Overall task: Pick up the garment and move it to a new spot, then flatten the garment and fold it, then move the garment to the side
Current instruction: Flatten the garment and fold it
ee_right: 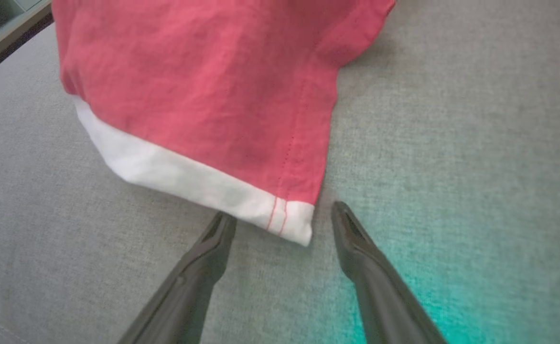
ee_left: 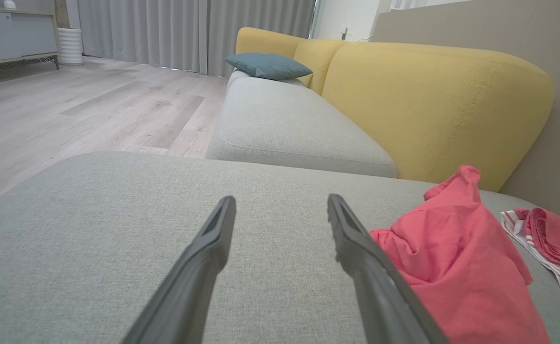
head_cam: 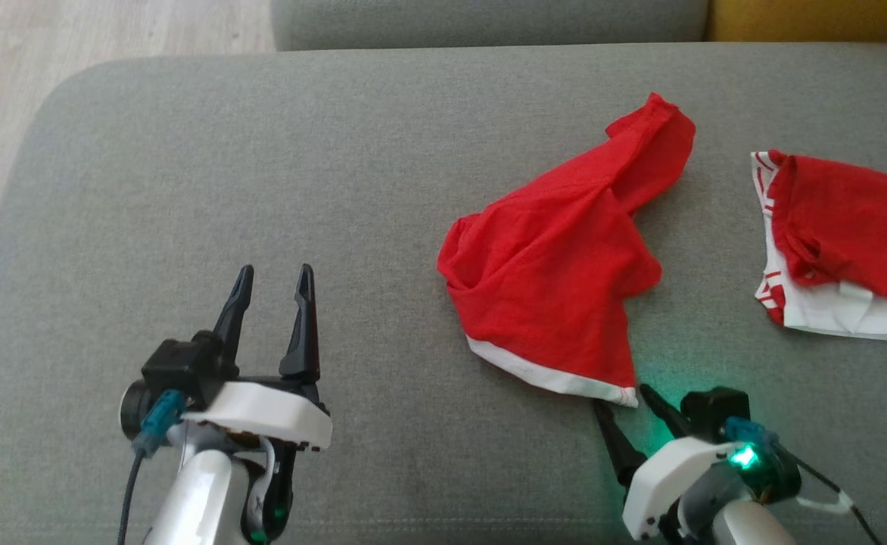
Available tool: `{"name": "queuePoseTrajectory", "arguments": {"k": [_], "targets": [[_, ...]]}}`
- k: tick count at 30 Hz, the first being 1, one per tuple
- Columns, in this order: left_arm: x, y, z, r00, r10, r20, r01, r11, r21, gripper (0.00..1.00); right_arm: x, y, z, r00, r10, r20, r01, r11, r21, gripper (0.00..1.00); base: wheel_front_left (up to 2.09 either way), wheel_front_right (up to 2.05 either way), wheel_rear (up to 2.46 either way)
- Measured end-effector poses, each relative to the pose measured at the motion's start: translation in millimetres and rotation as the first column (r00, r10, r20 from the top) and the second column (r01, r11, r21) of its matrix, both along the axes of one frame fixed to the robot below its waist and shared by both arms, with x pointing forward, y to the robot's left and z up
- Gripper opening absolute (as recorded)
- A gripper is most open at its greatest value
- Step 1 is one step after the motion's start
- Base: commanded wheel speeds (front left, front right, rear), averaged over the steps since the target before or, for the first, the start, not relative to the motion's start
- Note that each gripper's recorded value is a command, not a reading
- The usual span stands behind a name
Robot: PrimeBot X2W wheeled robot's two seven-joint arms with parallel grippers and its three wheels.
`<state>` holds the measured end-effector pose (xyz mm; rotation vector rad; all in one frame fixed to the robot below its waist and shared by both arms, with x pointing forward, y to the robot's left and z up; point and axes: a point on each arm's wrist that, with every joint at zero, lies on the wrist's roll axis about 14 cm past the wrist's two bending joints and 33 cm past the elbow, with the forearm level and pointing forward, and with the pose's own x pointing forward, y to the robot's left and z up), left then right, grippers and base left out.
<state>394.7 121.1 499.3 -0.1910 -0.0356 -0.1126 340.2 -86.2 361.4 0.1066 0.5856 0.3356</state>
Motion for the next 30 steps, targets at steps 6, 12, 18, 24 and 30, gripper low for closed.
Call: {"name": "queuePoseTrajectory", "arguments": {"k": [6, 12, 18, 24, 30], "targets": [[-0.5, 3.3, -3.3, 1.0, 0.009, -0.01, -0.009, 1.0, 0.002, 1.0, 7.3, 2.8, 0.4, 1.0, 0.011, 0.011, -0.011, 1.0, -0.003, 0.95, 0.0, 0.0, 0.0], [-0.1, 3.6, -4.6, 1.0, 0.01, -0.014, -0.01, 1.0, 0.003, 1.0, 13.6, 2.3, 4.4, 0.999, 0.016, 0.048, -0.015, 1.0, -0.016, 0.0, 0.0, 0.0, 0.0], [-0.5, 2.1, 0.2, 1.0, 0.006, 0.0, -0.006, 1.0, 0.003, 1.0, 35.3, -27.0, 28.2, 0.985, -0.072, 0.16, 0.078, 0.996, -0.034, 0.0, 0.0, 0.0, 0.0], [-0.5, -7.0, 4.6, 1.0, -0.021, 0.012, 0.021, 1.0, 0.002, 1.0, 74.6, -79.8, 84.6, 0.918, -0.193, 0.346, 0.231, 0.97, -0.073, 0.0, 0.0, 0.0, 0.0], [-1.1, -29.0, 3.4, 0.996, -0.087, 0.009, 0.087, 0.996, -0.004, 1.0, 78.5, -132.2, 106.3, 0.869, -0.298, 0.394, 0.37, 0.921, -0.121, 0.0, 0.0, 0.0, 0.0]]}}
